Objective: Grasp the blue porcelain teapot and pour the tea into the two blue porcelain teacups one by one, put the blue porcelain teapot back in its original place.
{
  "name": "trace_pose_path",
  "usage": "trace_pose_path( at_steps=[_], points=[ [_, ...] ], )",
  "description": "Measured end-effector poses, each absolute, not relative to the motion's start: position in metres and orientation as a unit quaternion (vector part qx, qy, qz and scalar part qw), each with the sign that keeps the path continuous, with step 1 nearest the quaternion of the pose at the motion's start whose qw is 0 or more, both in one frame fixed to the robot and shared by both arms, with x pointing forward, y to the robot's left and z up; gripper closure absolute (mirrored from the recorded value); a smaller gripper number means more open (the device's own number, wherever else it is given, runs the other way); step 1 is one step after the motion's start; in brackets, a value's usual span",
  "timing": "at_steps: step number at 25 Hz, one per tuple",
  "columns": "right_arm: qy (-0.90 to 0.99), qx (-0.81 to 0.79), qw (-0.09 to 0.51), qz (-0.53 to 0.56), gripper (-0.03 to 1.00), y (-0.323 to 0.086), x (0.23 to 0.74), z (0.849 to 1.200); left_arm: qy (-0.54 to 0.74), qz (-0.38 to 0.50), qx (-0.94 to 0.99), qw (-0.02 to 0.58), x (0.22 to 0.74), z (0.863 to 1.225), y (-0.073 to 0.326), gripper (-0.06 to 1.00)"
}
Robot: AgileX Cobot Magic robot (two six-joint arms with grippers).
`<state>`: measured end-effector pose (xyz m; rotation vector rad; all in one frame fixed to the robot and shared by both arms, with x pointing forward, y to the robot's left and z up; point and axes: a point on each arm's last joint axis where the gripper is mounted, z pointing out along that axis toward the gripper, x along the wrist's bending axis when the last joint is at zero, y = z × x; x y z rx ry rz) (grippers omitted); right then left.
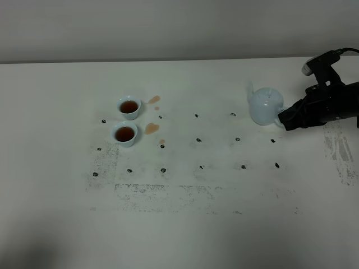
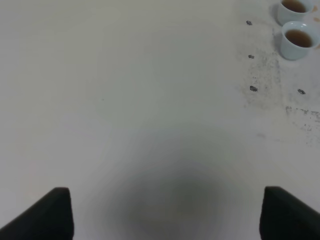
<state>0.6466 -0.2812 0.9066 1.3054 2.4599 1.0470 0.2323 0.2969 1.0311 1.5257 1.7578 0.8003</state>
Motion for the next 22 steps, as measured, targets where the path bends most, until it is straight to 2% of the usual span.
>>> trace_pose_path(
  at_steps=[13, 18, 22],
  points=[
    [0.82, 0.441, 0.083, 0.355, 0.43, -0.281, 0.647, 0.908, 0.673, 0.307, 0.584, 0.334, 0.232, 1.031, 0.297, 0.22],
    [0.819, 0.436, 0.097, 0.361, 0.4, -0.281, 0.647, 0.921, 0.673, 0.307, 0.584, 0.334, 0.232, 1.031, 0.297, 0.22],
    [0.805, 0.44, 0.121, 0.378, 0.39, -0.281, 0.644, 0.952, 0.673, 0.307, 0.584, 0.334, 0.232, 1.031, 0.297, 0.22]
  ],
)
